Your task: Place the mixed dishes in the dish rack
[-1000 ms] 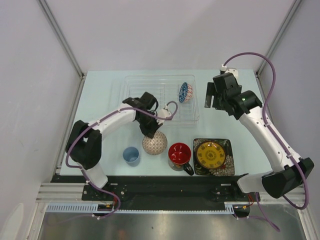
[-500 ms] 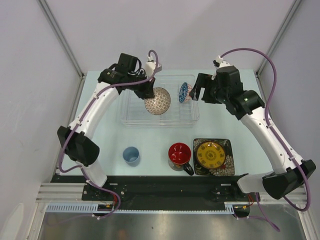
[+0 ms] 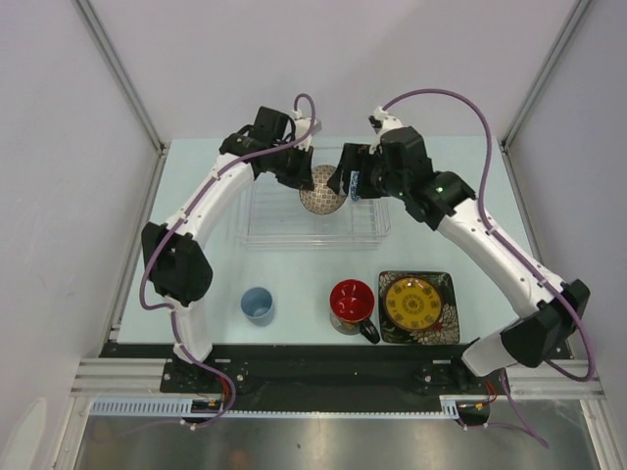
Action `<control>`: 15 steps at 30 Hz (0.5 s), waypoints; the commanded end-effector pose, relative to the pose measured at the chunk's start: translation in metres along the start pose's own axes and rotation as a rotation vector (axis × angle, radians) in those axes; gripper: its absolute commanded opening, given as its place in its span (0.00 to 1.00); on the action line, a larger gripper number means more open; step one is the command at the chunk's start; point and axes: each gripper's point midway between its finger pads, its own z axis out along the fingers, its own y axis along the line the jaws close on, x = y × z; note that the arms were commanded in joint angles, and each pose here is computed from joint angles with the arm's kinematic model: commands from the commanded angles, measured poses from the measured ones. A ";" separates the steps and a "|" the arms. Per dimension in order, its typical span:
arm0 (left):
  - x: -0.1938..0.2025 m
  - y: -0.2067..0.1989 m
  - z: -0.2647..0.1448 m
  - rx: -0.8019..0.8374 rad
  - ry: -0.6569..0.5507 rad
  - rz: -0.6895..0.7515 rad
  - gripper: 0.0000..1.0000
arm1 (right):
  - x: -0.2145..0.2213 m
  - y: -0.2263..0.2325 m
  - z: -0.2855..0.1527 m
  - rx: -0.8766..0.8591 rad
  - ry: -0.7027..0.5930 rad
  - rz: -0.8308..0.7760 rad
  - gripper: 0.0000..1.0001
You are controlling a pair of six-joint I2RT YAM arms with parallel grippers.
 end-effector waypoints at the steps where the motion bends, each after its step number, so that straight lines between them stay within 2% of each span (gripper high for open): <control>1: -0.048 -0.012 -0.018 0.002 -0.151 -0.001 0.00 | -0.001 -0.007 0.014 0.095 -0.018 -0.086 0.84; 5: -0.048 -0.014 -0.018 0.013 -0.149 -0.004 0.00 | 0.019 -0.022 0.030 0.143 0.029 -0.108 0.84; 10: -0.044 -0.016 -0.019 0.023 -0.142 0.000 0.00 | 0.021 -0.024 0.037 0.148 0.027 -0.115 0.83; 15: -0.044 -0.024 -0.022 0.057 -0.142 -0.019 0.00 | 0.026 -0.032 0.051 0.172 0.030 -0.125 0.71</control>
